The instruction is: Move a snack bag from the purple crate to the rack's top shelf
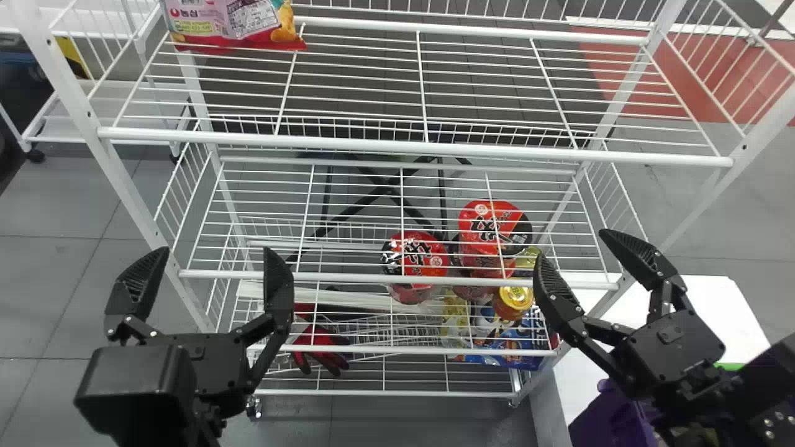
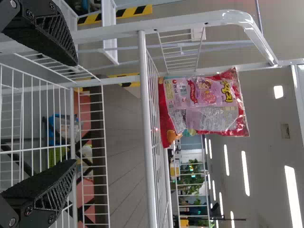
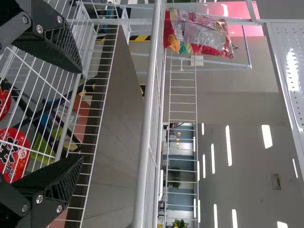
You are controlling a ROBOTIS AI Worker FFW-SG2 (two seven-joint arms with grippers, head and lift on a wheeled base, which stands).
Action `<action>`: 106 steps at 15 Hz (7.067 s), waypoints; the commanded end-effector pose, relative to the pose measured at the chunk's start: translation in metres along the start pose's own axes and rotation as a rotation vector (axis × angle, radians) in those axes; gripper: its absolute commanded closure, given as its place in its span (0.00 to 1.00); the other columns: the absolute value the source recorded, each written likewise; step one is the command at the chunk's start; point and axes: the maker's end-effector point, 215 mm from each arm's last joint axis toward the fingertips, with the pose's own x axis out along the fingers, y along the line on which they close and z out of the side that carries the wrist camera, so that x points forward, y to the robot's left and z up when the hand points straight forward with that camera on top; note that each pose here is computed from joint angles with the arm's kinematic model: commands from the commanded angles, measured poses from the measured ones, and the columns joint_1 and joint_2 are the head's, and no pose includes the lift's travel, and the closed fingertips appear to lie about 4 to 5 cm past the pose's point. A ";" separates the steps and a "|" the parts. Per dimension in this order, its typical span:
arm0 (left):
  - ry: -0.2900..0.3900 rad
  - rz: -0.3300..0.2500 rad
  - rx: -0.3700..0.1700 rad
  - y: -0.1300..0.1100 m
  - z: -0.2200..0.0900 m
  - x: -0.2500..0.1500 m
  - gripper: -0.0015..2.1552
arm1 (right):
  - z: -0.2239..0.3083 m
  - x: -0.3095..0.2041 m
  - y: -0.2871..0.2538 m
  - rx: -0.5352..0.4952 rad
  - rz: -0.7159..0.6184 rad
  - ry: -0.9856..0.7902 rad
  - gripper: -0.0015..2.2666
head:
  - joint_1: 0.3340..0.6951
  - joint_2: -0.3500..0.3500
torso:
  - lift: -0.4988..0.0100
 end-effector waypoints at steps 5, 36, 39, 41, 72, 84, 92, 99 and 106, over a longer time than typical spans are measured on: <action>0.003 -0.001 -0.001 0.000 -0.001 0.000 0.04 | 0.002 0.000 -0.002 0.000 -0.007 -0.003 0.09 | 1.00 0.38 | 0.44; -0.006 -0.004 -0.013 -0.006 -0.008 0.003 0.04 | -0.018 -0.005 -0.028 0.018 -0.140 0.072 0.09 | 1.00 0.32 | 0.20; -0.003 0.000 -0.011 -0.005 -0.010 0.003 0.04 | -0.017 -0.005 -0.028 0.016 -0.139 0.068 0.09 | 1.00 0.32 | 0.17; -0.002 -0.001 -0.011 -0.005 -0.012 0.002 0.04 | -0.014 -0.005 -0.027 0.014 -0.138 0.059 0.09 | 1.00 0.32 | 0.16; -0.001 0.007 -0.004 -0.008 -0.024 0.000 0.04 | -0.044 -0.193 -0.225 0.472 -0.489 0.726 0.11 | 1.00 0.00 | 0.10; 0.037 0.020 -0.007 -0.002 -0.040 0.002 0.04 | -0.065 -0.242 -0.278 0.349 -0.244 0.941 0.10 | 1.00 0.00 | 0.10; 0.058 0.029 0.005 -0.001 -0.054 0.000 0.04 | -0.148 -0.297 -0.282 0.334 -0.172 1.175 0.10 | 1.00 0.00 | 0.10; 0.019 0.035 -0.033 0.002 -0.050 -0.002 0.04 | -0.240 -0.349 -0.248 0.329 -0.020 1.433 0.10 | 1.00 0.00 | 0.10; 0.002 0.015 -0.064 -0.001 -0.050 0.000 0.04 | -0.286 -0.431 -0.266 0.206 -0.126 1.732 0.10 | 1.00 0.00 | 0.10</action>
